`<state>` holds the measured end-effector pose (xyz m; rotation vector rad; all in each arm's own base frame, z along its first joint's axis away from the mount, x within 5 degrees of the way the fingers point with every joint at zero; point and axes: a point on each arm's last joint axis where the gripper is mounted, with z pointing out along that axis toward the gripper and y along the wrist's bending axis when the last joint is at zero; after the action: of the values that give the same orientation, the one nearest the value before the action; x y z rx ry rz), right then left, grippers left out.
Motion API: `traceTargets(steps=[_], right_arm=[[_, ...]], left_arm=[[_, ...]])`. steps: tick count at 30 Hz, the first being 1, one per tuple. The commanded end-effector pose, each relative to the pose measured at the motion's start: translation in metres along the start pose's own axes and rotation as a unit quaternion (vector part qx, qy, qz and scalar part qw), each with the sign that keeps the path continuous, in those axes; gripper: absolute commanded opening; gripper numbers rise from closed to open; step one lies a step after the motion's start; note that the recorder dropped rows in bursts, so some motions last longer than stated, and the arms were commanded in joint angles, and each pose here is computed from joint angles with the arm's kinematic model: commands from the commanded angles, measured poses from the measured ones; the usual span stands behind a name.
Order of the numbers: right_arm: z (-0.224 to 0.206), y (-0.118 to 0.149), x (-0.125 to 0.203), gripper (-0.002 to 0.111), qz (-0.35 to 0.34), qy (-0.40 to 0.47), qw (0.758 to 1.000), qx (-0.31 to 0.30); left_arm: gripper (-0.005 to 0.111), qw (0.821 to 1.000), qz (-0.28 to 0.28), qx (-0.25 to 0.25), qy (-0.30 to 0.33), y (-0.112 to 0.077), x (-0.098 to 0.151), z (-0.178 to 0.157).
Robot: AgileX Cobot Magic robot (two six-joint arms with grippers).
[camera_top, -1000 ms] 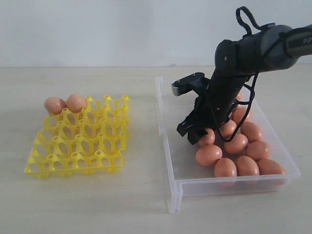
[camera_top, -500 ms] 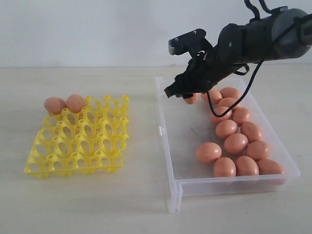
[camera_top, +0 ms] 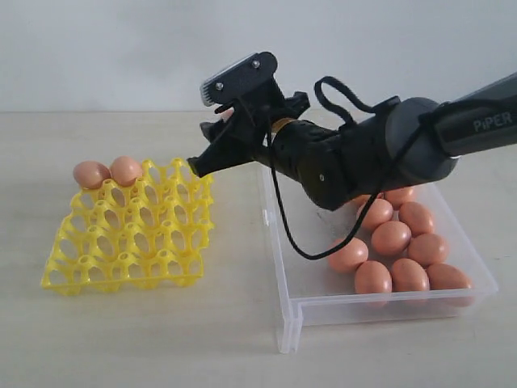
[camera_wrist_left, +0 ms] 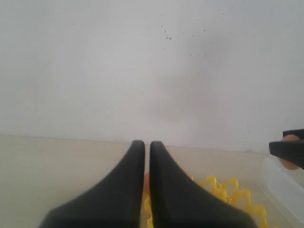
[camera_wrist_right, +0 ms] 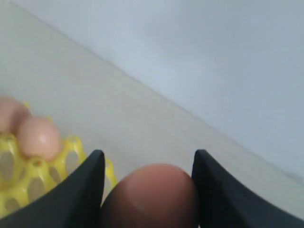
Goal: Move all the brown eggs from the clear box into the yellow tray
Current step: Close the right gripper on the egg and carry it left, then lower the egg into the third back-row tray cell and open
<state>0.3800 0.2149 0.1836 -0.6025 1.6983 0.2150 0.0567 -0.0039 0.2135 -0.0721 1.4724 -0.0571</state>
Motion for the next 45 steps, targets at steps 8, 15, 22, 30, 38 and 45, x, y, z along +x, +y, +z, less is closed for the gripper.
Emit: traceTargets(steps=[8, 15, 22, 30, 38, 45], right_arm=[[-0.001, 0.025, -0.015, 0.000, 0.045, -0.240, 0.964, -0.109], [0.030, 0.042, 0.008, 0.000, 0.008, -0.232, 0.958, -0.168], [0.063, 0.039, 0.021, 0.000, 0.040, -0.243, 0.960, -0.136], [0.094, 0.041, 0.038, 0.000, -0.032, -0.191, 0.975, -0.111], [0.110, 0.036, 0.042, 0.000, -0.017, -0.183, 0.980, -0.079], [0.116, 0.039, 0.054, 0.000, -0.006, -0.180, 0.980, -0.084]], left_arm=[[0.004, 1.000, 0.004, 0.001, -0.002, 0.000, -0.001, 0.000], [0.004, 1.000, 0.004, 0.001, -0.002, 0.000, -0.001, 0.000], [0.004, 1.000, 0.004, 0.001, -0.002, 0.000, -0.001, 0.000], [0.004, 1.000, 0.004, 0.001, -0.002, 0.000, -0.001, 0.000], [0.004, 1.000, 0.006, 0.001, -0.002, 0.000, -0.001, 0.000], [0.004, 1.000, 0.007, 0.001, -0.002, 0.000, -0.001, 0.000]])
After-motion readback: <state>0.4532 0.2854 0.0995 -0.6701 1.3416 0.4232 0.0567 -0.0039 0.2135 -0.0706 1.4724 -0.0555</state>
